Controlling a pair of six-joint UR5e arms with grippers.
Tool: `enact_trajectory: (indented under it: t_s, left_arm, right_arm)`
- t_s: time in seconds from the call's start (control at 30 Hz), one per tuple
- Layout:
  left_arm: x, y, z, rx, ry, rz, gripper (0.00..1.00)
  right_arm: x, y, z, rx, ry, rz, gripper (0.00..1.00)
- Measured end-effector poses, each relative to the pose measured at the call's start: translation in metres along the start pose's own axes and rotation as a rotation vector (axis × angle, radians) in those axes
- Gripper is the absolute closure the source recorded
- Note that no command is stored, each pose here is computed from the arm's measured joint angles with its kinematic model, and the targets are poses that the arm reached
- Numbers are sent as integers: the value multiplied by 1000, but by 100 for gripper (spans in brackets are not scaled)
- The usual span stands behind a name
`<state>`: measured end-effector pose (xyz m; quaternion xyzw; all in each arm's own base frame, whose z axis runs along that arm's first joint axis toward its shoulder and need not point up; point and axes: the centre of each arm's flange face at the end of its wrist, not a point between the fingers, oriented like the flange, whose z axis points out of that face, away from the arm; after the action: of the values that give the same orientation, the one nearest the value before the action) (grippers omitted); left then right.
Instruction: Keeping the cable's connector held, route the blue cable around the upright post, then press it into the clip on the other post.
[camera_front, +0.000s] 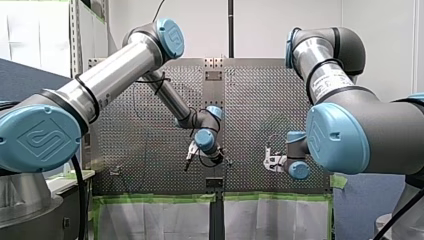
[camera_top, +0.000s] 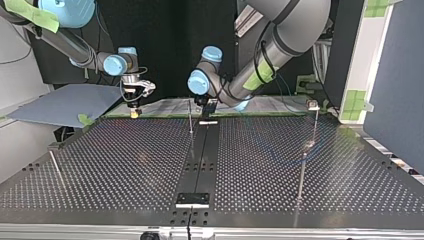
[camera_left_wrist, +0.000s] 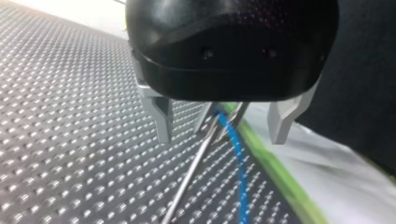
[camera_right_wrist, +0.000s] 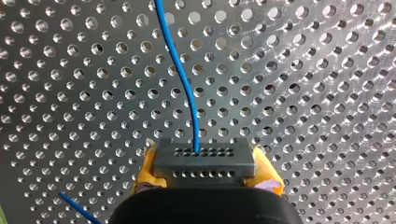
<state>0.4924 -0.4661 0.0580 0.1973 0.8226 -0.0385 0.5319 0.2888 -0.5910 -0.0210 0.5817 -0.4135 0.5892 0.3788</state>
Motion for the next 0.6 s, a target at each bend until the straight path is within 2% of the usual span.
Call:
enact_trajectory:
  t_s: [0.13,0.27,0.47,0.6]
  left_arm:
    - [11,-9,-9,17,16,10,0]
    - [13,-21,-15,46,12,13,0]
    - [13,-37,-20,80,-5,-12,0]
    - [13,-41,-22,87,-9,-26,0]
  right_arm:
    - [0,0,0,0,-3,2,100]
    - [0,0,0,0,-3,6,100]
    - [0,0,0,0,-2,13,100]
    - [0,0,0,-1,0,19,100]
